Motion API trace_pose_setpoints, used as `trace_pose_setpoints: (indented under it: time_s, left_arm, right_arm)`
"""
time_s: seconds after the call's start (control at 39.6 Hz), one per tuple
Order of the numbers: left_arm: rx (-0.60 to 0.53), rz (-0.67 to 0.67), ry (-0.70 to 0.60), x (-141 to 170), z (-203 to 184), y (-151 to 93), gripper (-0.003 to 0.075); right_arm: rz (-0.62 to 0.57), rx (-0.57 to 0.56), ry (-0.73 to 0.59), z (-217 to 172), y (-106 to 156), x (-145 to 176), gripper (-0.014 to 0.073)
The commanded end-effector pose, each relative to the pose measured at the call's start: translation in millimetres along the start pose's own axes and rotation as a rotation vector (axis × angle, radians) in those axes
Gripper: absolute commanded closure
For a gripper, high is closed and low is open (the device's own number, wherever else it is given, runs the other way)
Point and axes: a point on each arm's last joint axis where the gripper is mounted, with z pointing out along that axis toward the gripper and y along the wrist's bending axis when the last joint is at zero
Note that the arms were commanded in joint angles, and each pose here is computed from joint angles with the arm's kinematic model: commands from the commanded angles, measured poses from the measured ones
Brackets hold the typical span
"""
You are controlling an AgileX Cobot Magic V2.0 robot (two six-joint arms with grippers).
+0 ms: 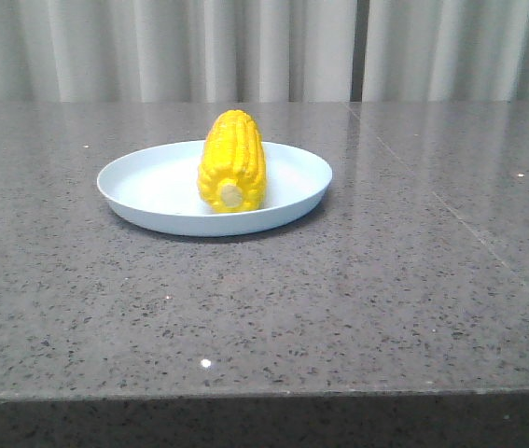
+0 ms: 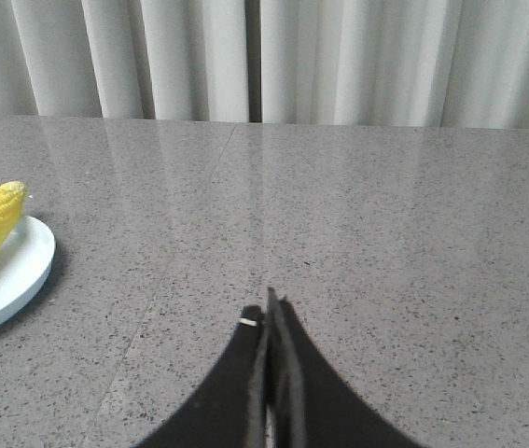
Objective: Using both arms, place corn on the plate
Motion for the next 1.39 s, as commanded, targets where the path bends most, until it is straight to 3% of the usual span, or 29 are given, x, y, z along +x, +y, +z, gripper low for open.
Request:
trace_pose_setpoints:
  time_s: [0.0,0.76,1.06,1.36]
  left_arm:
    - [-0.006,-0.006,-0.109,-8,-2,0,0.0741]
    - [-0.006,-0.006,-0.109,-8,-2,0,0.0741]
    - [-0.006,-0.006,-0.109,-8,-2,0,0.0741]
    - [-0.006,-0.006,-0.109,-8,-2,0,0.0741]
  right_arm:
    - [-0.025,-0.005,-0.1,-2,1,-15,0.0657]
    - [-0.027,-0.006,-0.094,0,1,-11,0.0657]
    - [-0.048,-0.032,-0.061,18,0,41,0.0657]
    - [-0.019,0.07,-0.019,19,-10,91,0.0657]
